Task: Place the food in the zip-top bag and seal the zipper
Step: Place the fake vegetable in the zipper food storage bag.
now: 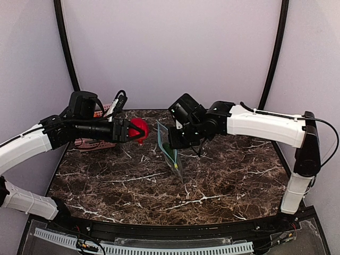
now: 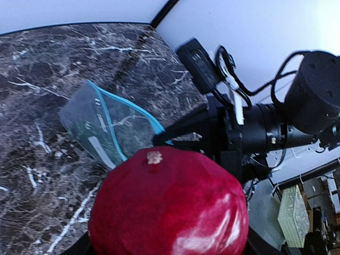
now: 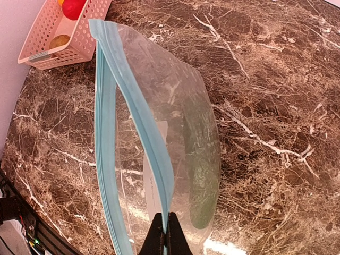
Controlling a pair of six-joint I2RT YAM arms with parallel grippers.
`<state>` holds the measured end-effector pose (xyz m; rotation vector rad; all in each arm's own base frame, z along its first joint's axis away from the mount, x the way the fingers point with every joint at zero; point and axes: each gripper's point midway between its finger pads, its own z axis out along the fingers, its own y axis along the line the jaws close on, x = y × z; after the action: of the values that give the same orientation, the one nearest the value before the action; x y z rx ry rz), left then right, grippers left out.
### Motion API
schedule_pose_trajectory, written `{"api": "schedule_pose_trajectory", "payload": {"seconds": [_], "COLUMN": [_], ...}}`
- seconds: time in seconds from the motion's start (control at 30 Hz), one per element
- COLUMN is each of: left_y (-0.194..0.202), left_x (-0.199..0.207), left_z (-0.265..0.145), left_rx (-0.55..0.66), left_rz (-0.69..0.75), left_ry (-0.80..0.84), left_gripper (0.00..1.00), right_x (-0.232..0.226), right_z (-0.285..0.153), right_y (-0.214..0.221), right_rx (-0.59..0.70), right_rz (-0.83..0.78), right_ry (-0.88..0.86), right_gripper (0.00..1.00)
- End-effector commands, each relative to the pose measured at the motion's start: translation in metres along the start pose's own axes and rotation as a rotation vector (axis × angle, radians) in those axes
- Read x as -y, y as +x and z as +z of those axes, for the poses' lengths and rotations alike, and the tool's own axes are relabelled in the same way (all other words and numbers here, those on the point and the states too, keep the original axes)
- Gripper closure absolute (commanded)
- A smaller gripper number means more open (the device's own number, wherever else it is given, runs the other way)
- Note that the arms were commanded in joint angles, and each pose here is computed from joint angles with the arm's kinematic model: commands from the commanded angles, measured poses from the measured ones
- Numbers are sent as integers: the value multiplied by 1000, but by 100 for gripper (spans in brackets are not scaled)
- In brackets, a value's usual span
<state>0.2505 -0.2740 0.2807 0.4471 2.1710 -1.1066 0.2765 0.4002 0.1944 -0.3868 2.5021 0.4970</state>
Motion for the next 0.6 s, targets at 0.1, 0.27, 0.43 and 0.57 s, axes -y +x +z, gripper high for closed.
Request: {"api": "schedule_pose_trajectory", "payload": {"seconds": [0.1, 0.27, 0.43, 0.57], "left_y": [13, 10, 4, 5], "left_x": [41, 43, 38, 25], "left_z": [33, 56, 78, 91], "left_rx": [-17, -7, 0, -2], "left_rz": [-73, -101, -121, -141], "left_ry": [163, 200, 202, 148], "left_gripper": [36, 37, 37, 37], "right_x": [-14, -21, -30, -33], "right_z": [-15, -18, -20, -22], "right_y": [-6, -6, -7, -7], "right_rx": [46, 52, 64, 67], "right_rz": [-12, -28, -47, -51], "right_ry": [-71, -93, -127, -134], "right_gripper": [100, 100, 100, 100]}}
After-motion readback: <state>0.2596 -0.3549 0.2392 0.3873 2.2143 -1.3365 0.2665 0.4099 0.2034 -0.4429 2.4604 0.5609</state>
